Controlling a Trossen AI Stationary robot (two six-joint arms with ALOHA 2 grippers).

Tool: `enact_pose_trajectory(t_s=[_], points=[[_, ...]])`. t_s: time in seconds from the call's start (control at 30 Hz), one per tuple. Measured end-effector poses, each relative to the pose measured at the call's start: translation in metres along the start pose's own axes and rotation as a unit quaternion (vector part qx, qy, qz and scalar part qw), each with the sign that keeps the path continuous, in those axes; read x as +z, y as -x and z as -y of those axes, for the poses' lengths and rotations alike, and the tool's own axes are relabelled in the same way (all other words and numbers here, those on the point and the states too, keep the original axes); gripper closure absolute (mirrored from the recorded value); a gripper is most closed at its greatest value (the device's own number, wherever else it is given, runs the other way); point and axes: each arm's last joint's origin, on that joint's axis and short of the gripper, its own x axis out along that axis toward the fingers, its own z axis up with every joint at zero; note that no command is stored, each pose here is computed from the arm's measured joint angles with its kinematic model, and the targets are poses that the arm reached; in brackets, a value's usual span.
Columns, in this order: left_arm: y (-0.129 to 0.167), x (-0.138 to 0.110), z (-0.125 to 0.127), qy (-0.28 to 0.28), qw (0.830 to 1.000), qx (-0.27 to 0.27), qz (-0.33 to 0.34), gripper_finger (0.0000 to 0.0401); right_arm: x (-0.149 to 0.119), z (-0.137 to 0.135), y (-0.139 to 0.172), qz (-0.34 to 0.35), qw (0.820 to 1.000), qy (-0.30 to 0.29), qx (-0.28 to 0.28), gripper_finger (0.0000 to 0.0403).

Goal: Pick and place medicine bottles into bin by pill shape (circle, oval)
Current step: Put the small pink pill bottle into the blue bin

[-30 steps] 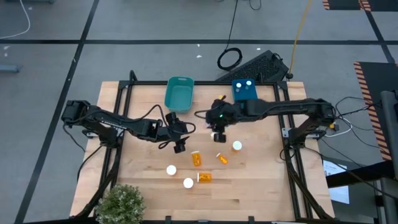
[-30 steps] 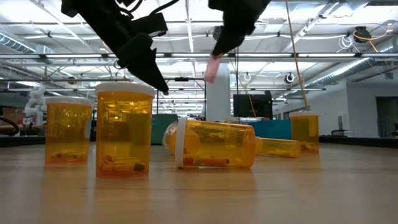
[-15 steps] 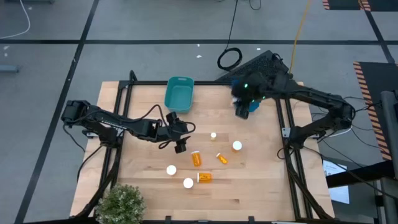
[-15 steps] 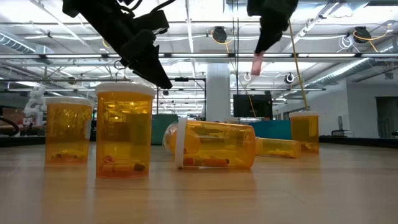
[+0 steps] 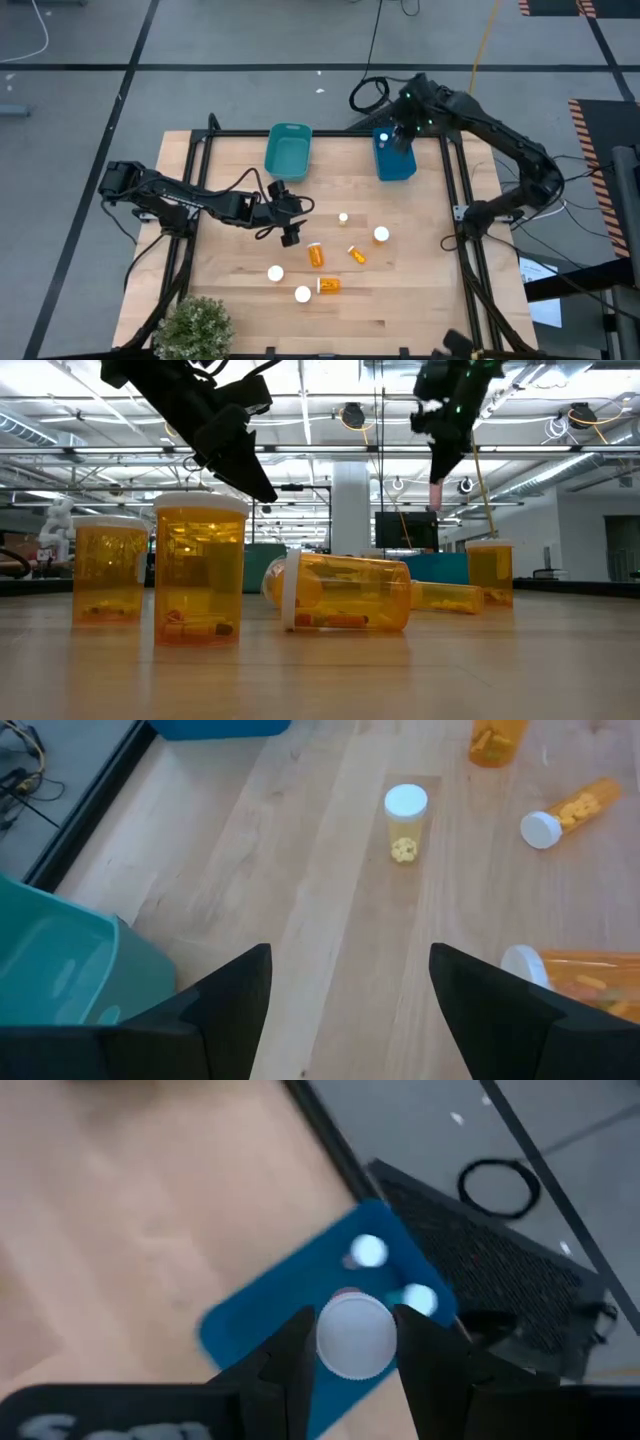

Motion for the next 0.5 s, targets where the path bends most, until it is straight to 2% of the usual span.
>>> enact_pose_trajectory(t_s=[0.23, 0.5], points=[[0.0, 0.0, 0.0, 0.0, 1.0, -0.004, -0.001, 0.0128, -0.003, 0.03, -0.036, -0.045, 0.998, -0.052, 0.012, 0.0287], [0.0, 0.0, 0.0, -0.001, 1.0, -0.008, -0.003, 0.0128, -0.02, 0.027, -0.062, -0.045, 0.996, -0.08, 0.012, 0.0287]])
